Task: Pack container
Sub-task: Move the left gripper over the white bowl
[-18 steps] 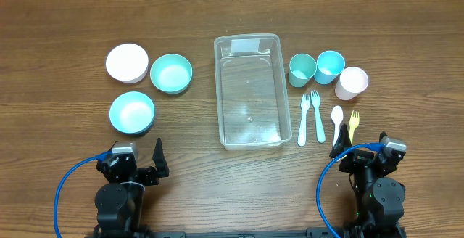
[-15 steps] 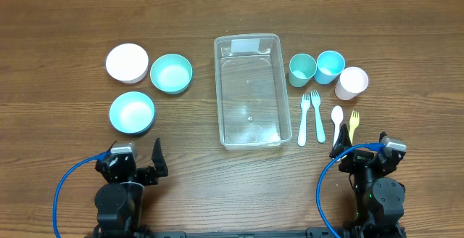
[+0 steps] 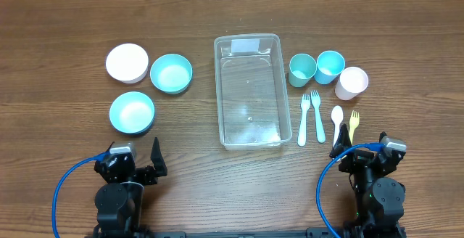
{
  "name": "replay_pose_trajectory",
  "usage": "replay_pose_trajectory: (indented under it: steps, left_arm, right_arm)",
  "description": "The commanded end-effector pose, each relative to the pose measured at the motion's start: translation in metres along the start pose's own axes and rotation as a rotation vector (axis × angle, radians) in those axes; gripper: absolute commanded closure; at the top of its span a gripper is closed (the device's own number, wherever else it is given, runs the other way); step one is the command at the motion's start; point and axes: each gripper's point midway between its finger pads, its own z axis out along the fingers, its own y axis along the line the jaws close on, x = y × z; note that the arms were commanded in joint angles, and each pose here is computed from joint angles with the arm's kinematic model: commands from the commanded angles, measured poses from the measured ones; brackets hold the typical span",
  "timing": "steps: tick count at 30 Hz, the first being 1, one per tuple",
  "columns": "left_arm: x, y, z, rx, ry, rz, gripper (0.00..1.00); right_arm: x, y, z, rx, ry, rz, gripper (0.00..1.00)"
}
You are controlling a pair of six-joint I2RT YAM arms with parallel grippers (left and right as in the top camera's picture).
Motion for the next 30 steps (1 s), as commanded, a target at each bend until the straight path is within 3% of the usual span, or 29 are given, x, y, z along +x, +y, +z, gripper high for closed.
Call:
replay_pose_trajectory:
  steps: [1, 16, 21, 27, 30]
  left_arm:
    - [0.0, 0.004, 0.001, -0.021, -0.006, 0.007, 0.0]
    - [0.001, 0.003, 0.001, -0.014, -0.006, 0.005, 0.0]
    - [0.003, -0.026, -0.003, 0.156, 0.022, -0.002, 0.0]
    - [-0.046, -0.017, -0.008, 0.057, 0.122, -0.017, 0.0]
    - [-0.07, -0.009, 0.006, -0.034, 0.284, -0.003, 0.0]
  right_arm:
    - [-0.002, 0.0, 0.0, -0.003, -0.013, 0.003, 0.0]
    - [-0.002, 0.0, 0.0, -0.003, -0.013, 0.003, 0.0]
    - [-0.002, 0.0, 0.0, -0.003, -0.013, 0.003, 0.0]
    - [-0.002, 0.0, 0.0, -0.003, -0.013, 0.003, 0.0]
    - [-0.002, 0.0, 0.0, -0.003, -0.013, 0.003, 0.0]
